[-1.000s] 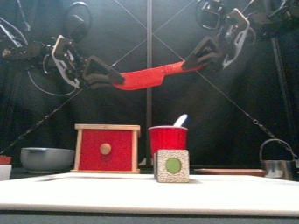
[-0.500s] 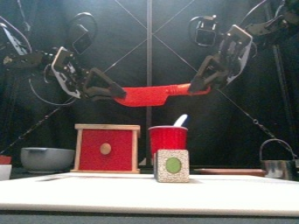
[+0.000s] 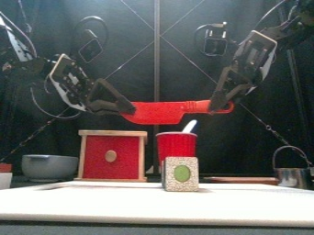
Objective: Cut the sushi into 4 pieces with the knife
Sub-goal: Cut the sushi into 4 pieces
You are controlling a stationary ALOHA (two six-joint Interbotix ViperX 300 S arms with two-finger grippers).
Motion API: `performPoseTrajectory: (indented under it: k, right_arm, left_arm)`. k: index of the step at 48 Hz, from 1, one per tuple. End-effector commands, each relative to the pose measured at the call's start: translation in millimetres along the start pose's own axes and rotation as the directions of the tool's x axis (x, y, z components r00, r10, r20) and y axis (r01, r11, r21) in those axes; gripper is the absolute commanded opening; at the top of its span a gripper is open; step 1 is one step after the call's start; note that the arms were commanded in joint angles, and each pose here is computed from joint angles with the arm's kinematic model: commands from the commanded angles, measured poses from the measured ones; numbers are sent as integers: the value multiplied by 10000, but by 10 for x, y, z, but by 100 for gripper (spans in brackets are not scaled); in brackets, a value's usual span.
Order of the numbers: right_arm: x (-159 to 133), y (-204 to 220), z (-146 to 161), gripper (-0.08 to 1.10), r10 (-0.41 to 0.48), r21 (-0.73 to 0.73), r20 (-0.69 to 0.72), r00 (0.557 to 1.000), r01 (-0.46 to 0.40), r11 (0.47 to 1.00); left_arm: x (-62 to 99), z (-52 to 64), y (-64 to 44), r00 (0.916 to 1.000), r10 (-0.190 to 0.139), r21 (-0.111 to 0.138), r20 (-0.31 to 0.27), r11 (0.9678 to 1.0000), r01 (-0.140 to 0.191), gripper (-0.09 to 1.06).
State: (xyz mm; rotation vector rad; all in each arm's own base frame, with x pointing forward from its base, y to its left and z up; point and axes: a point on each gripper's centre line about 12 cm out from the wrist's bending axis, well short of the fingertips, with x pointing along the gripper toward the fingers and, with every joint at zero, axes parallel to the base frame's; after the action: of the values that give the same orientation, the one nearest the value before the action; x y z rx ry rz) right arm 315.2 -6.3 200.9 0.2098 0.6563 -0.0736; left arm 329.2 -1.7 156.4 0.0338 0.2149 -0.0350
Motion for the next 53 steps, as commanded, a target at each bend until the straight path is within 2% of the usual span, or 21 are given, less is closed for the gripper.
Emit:
performPoseTrajectory:
  k: [1, 10, 14, 22, 42, 53]
  right_arm:
    - [-31, 43, 176, 15, 118, 200, 327, 9994, -125, 9997]
    - [21, 58, 162, 15, 146, 282, -197, 9997, -140, 9995]
    - [50, 59, 172, 15, 130, 230, -394, 9991, -121, 9997]
    - [98, 71, 185, 15, 137, 228, -778, 9969, -120, 9997]
    - [218, 35, 103, 15, -13, 106, -1507, 9886, 30, 9999]
    - [230, 53, 101, 15, 3, -7, -1532, 9882, -4, 10000]
  left_arm:
    - [148, 225, -14, 9974, -36, 39, 722, 10000, 34, 16]
    - [230, 175, -31, 9999, -86, 58, -58, 9999, 87, 16]
    - [259, 152, -32, 9985, -83, 38, -533, 10000, 85, 16]
    - [286, 121, -85, 9949, -222, 59, -988, 9997, 229, 16]
    - [395, -50, -126, 9881, -246, -103, -1516, 9997, 233, 16]
    - [408, -32, -134, 9886, -257, -88, -1486, 9997, 246, 15]
